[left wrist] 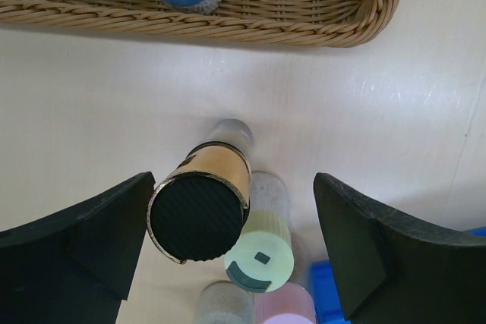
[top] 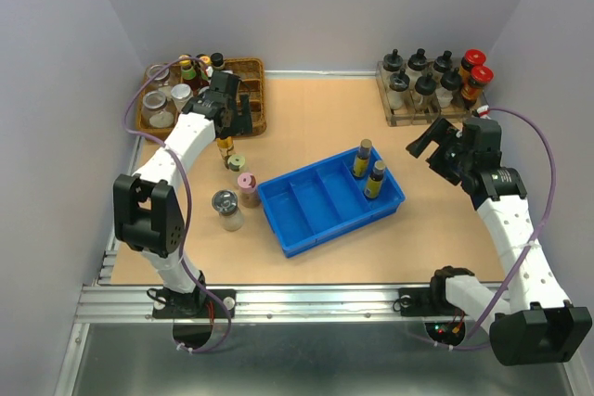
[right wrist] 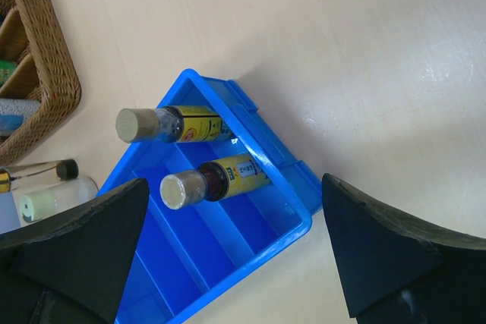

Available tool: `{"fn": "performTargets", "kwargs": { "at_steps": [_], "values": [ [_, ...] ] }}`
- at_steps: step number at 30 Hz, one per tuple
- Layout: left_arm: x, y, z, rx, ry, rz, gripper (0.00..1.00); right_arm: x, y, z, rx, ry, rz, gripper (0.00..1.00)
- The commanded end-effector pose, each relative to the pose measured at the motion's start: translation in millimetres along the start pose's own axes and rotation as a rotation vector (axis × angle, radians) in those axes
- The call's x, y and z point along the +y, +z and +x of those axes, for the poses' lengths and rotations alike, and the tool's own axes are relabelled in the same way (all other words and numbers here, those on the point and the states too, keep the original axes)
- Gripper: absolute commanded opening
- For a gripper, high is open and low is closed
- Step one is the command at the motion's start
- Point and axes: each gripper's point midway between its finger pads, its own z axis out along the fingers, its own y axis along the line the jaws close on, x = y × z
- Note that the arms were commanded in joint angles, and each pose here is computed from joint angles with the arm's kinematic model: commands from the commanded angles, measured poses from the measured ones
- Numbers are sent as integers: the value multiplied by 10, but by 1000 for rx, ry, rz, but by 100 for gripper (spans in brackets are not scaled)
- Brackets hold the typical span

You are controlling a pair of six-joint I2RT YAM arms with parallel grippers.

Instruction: Organize the condiment bottles

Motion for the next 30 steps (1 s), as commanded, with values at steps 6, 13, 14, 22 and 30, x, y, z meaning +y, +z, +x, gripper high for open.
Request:
{"fn": "performTargets", "kwargs": {
  "at_steps": [6,13,14,22,30],
  "values": [
    [51,-10,-138,-39,-3,13,88,181,-119,-212,-59,-14,-47,100],
    [71,12,-64,-13,0,6,80,174,-116,-211,-60,-12,-43,100],
    [72,6,-59,-13,2,7,78,170,-113,-207,-58,-12,-42,100],
    [67,48,64,20,12,15,64,159,-105,-205,-59,-8,-37,100],
    [98,61,60,20,13,-2,31,169,-108,-218,-62,-8,-37,100]
  ]
}}
